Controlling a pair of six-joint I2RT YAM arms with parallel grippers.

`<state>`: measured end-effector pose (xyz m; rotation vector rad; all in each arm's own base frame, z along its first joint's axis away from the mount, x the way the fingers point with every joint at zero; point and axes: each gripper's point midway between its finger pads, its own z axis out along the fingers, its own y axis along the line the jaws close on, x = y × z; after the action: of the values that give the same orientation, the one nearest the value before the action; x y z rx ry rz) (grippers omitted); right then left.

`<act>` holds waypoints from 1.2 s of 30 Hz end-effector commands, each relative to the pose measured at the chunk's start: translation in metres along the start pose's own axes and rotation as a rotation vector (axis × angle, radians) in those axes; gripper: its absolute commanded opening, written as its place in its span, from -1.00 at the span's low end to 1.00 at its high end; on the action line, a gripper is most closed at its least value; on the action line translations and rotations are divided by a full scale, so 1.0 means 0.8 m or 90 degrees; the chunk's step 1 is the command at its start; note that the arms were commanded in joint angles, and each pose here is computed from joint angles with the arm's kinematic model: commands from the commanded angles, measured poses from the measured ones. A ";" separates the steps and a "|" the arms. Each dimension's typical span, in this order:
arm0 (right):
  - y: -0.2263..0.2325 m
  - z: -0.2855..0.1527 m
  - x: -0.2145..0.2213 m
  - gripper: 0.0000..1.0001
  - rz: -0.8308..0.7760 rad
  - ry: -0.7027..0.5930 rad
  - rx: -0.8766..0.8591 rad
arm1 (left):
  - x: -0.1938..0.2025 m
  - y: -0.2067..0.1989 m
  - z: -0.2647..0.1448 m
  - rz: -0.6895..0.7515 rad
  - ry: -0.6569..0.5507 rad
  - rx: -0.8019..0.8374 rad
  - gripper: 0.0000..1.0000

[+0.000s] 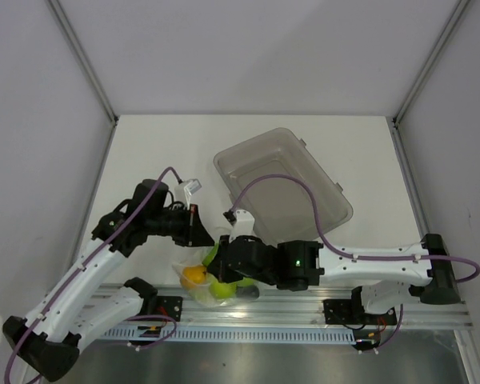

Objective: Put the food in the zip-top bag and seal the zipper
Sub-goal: Adjust the zipper food storage bag at the center of the board.

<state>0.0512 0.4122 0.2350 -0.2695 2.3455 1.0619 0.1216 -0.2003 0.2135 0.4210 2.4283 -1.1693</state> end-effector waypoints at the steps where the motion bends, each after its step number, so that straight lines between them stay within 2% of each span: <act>1: -0.001 0.011 -0.051 -1.00 0.100 -0.098 0.017 | -0.018 -0.006 0.006 -0.006 -0.044 0.010 -0.99; 4: -0.020 0.017 -0.056 -1.00 0.141 -0.106 0.031 | -0.025 -0.005 0.005 -0.008 -0.058 0.001 -0.85; 11: -0.035 0.011 -0.066 -1.00 0.194 -0.123 0.030 | -0.037 -0.006 -0.008 0.031 -0.096 -0.021 0.20; 14: -0.038 0.011 -0.063 -1.00 0.198 -0.118 0.034 | -0.050 -0.013 -0.029 0.076 -0.140 -0.038 0.34; 19: -0.033 0.010 -0.064 -1.00 0.220 -0.115 0.029 | -0.066 -0.051 -0.086 0.207 -0.280 -0.008 0.31; 22: -0.028 0.006 -0.069 -1.00 0.230 -0.117 0.029 | -0.054 -0.082 -0.103 0.287 -0.304 0.067 0.20; 23: -0.027 0.005 -0.070 -1.00 0.234 -0.117 0.032 | -0.049 -0.095 -0.113 0.316 -0.322 0.094 0.09; 28: -0.012 0.000 -0.083 -1.00 0.242 -0.115 0.036 | -0.021 -0.097 -0.103 0.361 -0.268 0.141 0.02; 32: -0.007 0.001 -0.087 -1.00 0.264 -0.107 0.028 | -0.009 -0.093 -0.089 0.378 -0.205 0.148 0.25; 36: -0.004 -0.001 -0.092 -1.00 0.274 -0.108 0.023 | 0.003 -0.076 -0.073 0.358 -0.142 0.118 0.33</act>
<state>0.1065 0.4026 0.2533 0.2745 2.3550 1.1306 0.0832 -0.1900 0.2974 0.8287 1.7980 -1.1352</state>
